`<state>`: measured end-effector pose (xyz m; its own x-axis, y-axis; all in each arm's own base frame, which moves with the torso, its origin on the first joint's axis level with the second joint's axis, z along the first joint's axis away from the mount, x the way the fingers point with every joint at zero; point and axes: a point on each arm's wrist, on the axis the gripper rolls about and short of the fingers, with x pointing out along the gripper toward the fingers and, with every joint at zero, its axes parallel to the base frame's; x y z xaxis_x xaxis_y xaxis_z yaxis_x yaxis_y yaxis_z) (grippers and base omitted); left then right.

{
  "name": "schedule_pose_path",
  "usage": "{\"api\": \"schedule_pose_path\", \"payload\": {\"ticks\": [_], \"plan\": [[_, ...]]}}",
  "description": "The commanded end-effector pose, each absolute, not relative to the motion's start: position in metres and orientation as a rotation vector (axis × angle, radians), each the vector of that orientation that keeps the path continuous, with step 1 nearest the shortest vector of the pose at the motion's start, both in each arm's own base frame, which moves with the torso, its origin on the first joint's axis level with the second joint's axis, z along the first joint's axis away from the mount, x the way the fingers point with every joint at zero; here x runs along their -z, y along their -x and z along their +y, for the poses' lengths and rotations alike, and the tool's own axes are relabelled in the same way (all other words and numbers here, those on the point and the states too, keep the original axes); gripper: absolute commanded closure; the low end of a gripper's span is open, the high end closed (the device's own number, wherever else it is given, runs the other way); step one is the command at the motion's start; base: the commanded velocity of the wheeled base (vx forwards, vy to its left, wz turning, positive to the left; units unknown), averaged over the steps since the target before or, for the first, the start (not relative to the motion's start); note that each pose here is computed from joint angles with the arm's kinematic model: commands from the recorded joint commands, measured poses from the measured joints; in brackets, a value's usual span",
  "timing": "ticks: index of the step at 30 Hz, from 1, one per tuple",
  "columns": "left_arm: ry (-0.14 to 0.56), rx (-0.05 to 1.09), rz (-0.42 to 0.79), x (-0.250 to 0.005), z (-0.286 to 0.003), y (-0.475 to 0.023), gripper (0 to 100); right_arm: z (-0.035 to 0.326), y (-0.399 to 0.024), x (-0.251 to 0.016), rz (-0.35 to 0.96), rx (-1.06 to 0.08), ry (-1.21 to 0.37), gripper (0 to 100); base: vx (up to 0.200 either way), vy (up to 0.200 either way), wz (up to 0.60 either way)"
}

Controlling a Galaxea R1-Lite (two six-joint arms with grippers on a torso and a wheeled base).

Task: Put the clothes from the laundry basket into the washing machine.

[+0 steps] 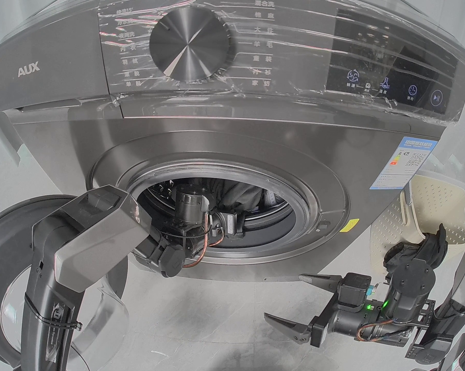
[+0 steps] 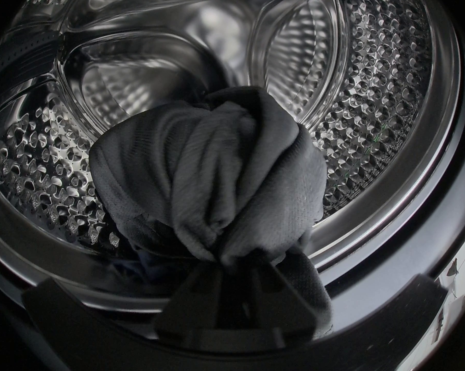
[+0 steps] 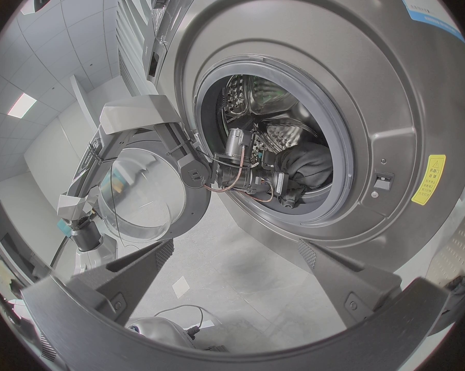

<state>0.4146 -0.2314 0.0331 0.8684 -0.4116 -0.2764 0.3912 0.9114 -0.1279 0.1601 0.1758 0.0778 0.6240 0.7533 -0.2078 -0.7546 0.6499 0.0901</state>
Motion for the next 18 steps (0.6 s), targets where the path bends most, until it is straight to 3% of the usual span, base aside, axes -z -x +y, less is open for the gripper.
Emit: {"api": "schedule_pose_path", "payload": {"ticks": [1,9,18], "plan": [[0.084,0.429,0.281,-0.035,-0.236,-0.419,100,0.176,-0.160,-0.078,0.233,-0.867,0.005,0,0.000,0.000,0.00],[0.148,0.418,0.196,-0.040,-0.248,-0.436,100,0.176,-0.160,-0.078,0.233,-0.867,0.005,0,0.000,0.000,0.00],[0.216,0.293,-0.023,-0.058,-0.244,-0.478,100,0.177,-0.161,-0.078,0.232,-0.867,0.005,0,0.000,0.000,0.00]]}}
